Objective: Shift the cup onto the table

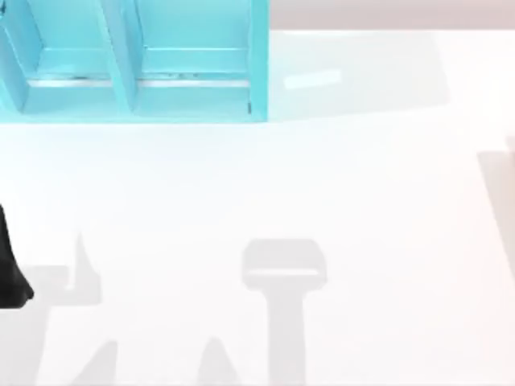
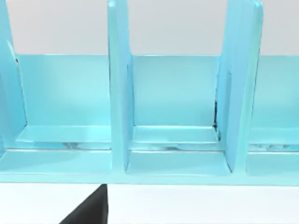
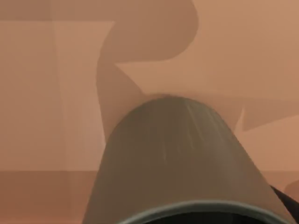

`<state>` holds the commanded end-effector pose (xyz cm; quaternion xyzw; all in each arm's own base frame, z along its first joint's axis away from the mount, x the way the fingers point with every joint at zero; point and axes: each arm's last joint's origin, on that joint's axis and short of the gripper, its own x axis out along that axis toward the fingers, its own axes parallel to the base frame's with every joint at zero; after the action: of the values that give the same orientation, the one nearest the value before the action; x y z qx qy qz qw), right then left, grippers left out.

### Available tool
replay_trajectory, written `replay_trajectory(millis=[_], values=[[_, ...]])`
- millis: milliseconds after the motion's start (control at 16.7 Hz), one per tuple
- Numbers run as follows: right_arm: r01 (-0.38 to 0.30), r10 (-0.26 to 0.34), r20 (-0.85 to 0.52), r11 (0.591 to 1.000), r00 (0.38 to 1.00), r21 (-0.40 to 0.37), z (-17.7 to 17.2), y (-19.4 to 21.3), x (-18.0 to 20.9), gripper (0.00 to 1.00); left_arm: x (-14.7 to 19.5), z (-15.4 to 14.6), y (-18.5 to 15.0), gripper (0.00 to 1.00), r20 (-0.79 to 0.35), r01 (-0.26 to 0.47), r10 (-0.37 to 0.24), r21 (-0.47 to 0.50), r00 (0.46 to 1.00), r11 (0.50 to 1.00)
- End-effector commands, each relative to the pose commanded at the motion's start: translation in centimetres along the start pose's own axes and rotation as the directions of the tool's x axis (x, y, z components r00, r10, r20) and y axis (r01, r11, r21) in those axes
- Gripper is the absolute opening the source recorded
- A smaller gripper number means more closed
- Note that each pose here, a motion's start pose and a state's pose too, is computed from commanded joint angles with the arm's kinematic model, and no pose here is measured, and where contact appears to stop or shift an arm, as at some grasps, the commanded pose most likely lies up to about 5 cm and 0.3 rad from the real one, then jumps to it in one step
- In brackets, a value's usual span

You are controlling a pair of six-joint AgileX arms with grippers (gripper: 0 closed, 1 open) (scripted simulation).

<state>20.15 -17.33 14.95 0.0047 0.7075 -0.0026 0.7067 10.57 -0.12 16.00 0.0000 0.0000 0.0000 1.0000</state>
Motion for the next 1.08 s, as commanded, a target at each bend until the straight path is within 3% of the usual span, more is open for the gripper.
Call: replay_trajectory(millis=[600,840,1080], values=[[0.006,-0.006,0.008,1.000,1.000,-0.006,0.3,0.3,-0.6,0.00,0.0,0.0,0.0,1.00,0.000,0.000,0.000,0.000,1.000,1.000],[0.004,-0.004,0.005,1.000,1.000,-0.030,1.3,3.8,-4.0,0.00,0.0,0.0,0.0,1.00,0.000,0.000,0.000,0.000,1.000,1.000],[-0.009,0.008,-0.024,1.000,1.000,-0.002,0.6,8.1,-7.9,0.00,0.0,0.0,0.0,1.00,0.000,0.000,0.000,0.000,1.000,1.000]])
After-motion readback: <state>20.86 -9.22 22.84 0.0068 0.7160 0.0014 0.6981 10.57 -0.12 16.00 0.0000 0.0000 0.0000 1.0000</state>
